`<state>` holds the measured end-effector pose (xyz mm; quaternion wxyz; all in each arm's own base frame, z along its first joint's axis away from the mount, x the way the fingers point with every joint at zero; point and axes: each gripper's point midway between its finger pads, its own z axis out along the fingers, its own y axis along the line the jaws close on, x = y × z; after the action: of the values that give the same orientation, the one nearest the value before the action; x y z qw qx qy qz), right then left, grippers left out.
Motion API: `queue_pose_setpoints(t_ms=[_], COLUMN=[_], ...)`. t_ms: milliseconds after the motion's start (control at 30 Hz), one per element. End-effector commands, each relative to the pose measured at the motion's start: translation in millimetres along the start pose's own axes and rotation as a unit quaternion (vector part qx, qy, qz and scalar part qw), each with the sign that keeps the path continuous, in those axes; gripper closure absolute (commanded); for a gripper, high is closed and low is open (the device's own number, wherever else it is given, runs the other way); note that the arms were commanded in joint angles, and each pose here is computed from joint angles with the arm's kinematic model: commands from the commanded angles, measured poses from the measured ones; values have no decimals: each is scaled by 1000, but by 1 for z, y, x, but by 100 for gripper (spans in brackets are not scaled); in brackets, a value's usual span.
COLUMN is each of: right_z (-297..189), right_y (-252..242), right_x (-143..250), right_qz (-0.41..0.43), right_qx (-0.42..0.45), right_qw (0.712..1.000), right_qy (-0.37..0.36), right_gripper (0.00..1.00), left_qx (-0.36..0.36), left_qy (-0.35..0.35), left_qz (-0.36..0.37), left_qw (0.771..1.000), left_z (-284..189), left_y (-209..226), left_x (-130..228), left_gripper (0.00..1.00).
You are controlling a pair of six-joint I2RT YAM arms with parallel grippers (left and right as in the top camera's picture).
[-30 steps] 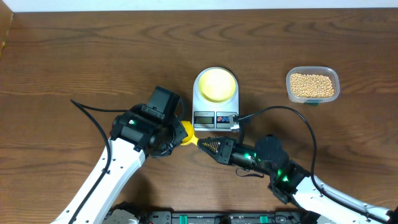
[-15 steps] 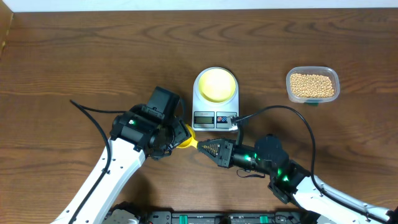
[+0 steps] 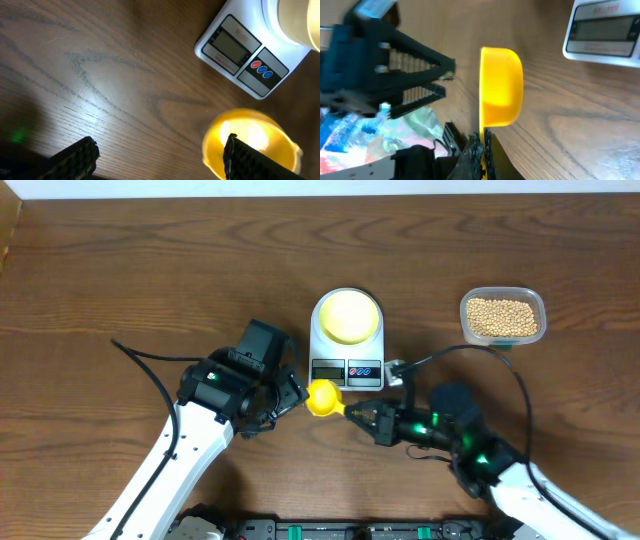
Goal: Scoop item into bowl and weigh 50g on scale
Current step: 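Carry the scoop with the right gripper toward the soybean tub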
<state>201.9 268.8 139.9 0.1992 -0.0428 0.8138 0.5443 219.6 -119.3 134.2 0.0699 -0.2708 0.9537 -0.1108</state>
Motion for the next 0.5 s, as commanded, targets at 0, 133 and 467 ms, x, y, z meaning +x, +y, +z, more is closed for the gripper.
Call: queue_pose_setpoints(t_ms=[0, 133, 467], right_z=[-25, -49, -99], right_y=[14, 14, 12], right_x=[-1, -1, 4], right_qz=[-36, -45, -66], right_qx=[-12, 5, 37], right_qw=[999, 999, 994], right_qy=[-2, -19, -73], right_gripper=[99, 99, 99], left_qx=[-9, -17, 49], left_qy=[-5, -17, -88], left_qz=[2, 11, 156], left_qw=[1000, 1000, 983], left_z=[1, 1, -49], left_y=[4, 7, -13], left_x=[-1, -5, -18], left_gripper=[18, 18, 18])
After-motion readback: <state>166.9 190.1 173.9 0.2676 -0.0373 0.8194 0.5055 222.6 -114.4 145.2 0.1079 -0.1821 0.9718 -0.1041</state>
